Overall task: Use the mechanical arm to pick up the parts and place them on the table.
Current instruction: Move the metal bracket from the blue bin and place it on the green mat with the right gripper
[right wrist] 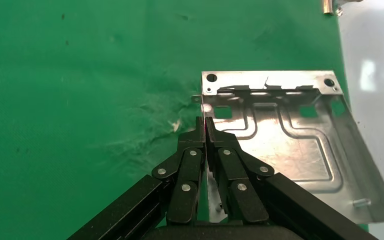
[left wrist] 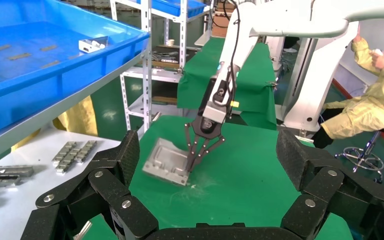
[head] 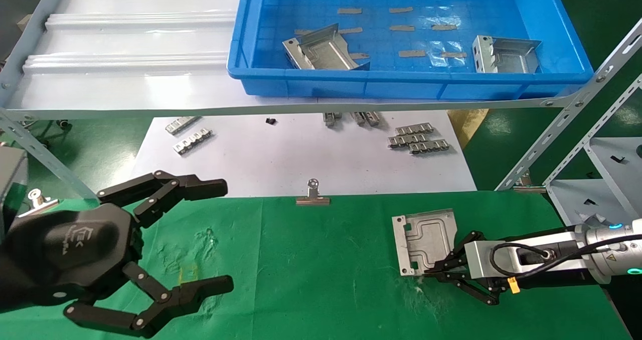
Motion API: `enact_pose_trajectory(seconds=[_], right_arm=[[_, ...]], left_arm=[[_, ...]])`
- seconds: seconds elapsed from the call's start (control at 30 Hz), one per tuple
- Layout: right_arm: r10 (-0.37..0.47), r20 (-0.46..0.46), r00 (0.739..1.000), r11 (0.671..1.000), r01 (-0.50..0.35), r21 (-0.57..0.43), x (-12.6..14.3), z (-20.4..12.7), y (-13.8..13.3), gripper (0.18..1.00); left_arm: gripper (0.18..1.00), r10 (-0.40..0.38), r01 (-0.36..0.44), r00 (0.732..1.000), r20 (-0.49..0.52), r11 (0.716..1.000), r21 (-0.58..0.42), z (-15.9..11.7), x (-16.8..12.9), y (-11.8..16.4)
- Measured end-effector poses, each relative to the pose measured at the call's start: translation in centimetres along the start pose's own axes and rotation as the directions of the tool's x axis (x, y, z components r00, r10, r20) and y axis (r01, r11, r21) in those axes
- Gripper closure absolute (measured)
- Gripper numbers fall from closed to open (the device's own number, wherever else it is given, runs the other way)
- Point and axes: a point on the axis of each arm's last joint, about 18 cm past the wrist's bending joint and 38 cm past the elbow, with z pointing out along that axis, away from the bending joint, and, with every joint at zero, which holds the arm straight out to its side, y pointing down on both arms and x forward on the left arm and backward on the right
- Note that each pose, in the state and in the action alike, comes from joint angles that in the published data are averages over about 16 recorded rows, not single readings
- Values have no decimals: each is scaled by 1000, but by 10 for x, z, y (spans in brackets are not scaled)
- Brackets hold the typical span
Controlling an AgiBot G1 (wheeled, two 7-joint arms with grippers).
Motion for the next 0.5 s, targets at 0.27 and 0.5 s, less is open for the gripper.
enact_pose_trajectory(seconds=[0.27, 0.5], right_arm=[[9, 17, 1000, 999, -8, -35, -1, 3, 14, 987], [34, 24, 999, 998, -32, -60, -6, 2, 27, 987]], left_arm=[[184, 0, 0, 1000, 0, 1000, 0, 0, 0, 0], [184, 0, 0, 1000, 0, 1000, 0, 0, 0, 0]])
